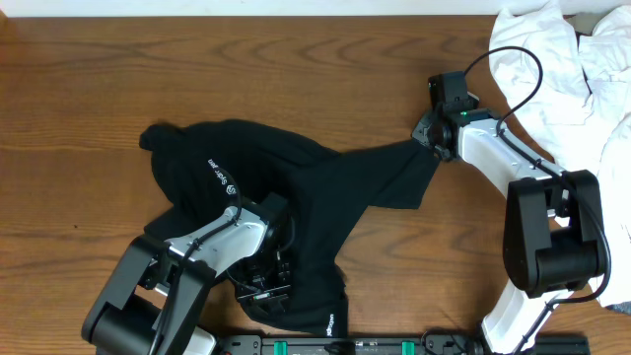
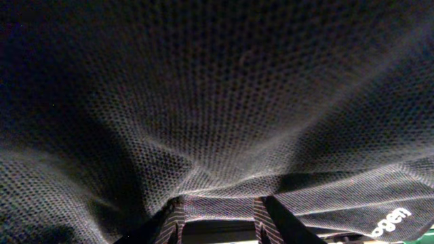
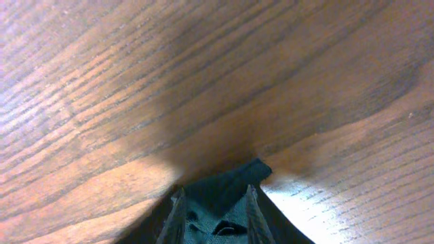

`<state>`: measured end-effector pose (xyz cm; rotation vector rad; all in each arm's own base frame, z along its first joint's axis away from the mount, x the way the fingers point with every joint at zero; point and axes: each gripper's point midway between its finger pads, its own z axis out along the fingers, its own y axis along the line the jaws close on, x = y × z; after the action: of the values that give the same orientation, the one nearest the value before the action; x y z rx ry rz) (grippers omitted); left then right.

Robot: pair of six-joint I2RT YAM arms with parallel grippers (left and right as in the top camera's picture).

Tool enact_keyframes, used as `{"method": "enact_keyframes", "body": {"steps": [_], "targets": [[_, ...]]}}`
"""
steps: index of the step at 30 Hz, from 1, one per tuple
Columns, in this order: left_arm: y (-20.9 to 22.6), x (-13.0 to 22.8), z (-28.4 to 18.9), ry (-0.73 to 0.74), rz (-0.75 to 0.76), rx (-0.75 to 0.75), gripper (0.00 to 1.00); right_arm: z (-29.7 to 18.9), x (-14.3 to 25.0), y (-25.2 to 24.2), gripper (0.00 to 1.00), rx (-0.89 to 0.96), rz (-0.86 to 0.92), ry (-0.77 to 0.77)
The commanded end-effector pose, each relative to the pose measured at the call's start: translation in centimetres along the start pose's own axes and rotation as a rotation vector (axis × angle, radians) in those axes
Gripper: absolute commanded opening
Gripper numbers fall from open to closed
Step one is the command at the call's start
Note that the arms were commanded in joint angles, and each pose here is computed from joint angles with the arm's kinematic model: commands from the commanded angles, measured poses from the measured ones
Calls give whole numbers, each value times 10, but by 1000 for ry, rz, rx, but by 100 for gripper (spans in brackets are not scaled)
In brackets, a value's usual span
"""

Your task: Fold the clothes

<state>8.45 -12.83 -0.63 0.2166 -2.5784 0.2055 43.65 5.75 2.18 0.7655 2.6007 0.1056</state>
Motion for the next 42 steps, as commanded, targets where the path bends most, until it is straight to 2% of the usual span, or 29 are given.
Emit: {"method": "enact_keyframes", "body": {"steps": [1,14,19,25,28,36,42], "targets": [[13,-12,-1,-62,14,-73,37,3,1,0,29,3,14,4],[13,-12,-1,-62,14,-73,37,22,14,-5,33,19,25,49],[14,-12,-1,-63,14,-73,37,22,11,-2,27,8,27,37],[14,-12,-1,-63,14,-73,37,22,11,-3,1,9,27,38],[14,-12,-1,-62,19,-73,37,21,11,-4,1,11,16,40],[20,-26,-9,-125,33,-127,37,-11,-9,-14,1,21,-52,-6],[12,-56,-38,-218,59,-84,35,-70,-40,-25,1,-11,-135,-94]]}}
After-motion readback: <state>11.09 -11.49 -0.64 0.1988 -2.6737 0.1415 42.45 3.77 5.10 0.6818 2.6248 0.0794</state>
